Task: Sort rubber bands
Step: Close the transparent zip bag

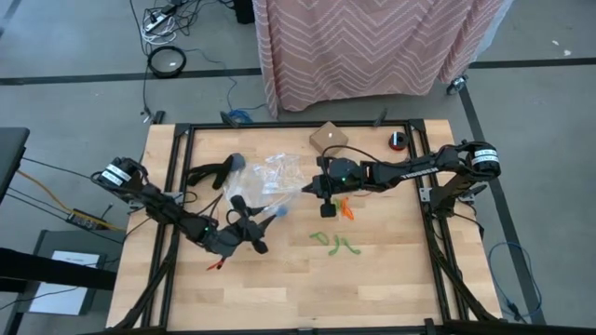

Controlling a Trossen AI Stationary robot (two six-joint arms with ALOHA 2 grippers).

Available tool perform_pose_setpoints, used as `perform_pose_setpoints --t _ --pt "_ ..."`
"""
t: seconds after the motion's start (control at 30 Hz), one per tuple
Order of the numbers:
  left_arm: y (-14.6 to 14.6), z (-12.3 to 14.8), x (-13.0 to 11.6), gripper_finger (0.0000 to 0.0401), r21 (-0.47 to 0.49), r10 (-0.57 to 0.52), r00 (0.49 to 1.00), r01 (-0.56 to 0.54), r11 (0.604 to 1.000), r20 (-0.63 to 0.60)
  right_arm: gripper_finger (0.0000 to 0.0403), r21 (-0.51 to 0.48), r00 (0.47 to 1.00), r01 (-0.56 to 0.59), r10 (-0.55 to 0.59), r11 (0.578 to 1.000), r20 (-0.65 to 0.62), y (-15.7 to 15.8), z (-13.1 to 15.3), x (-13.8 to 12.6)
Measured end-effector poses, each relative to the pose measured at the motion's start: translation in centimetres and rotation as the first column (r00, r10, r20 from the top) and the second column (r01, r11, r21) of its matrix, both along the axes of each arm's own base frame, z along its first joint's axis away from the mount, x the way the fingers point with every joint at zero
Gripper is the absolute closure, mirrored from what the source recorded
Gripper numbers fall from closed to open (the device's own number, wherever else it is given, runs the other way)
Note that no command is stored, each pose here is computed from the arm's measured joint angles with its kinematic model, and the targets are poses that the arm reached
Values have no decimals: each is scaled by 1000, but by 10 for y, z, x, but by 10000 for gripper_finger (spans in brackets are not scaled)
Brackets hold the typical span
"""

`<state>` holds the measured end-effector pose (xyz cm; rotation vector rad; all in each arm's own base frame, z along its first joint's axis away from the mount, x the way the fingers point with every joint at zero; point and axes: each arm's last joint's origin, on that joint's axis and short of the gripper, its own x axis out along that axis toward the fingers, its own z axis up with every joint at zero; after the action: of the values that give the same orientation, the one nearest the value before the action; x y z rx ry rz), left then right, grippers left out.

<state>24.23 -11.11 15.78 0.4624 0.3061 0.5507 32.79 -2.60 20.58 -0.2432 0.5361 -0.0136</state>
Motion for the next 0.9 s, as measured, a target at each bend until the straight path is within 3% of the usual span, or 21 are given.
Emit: perform_pose_setpoints --t 0.2,0.67,0.9 --pt "-6 1 -6 244 51 56 998 -56 997 4 403 15 1000 9 -9 1000 8 0 -9 -5" --pt "-9 7 -6 247 13 69 995 -70 997 67 403 18 1000 14 -14 1000 6 0 -12 -7" --pt "-16 6 -10 303 5 46 996 -46 999 74 403 2 999 51 -51 999 4 -3 -13 -7"
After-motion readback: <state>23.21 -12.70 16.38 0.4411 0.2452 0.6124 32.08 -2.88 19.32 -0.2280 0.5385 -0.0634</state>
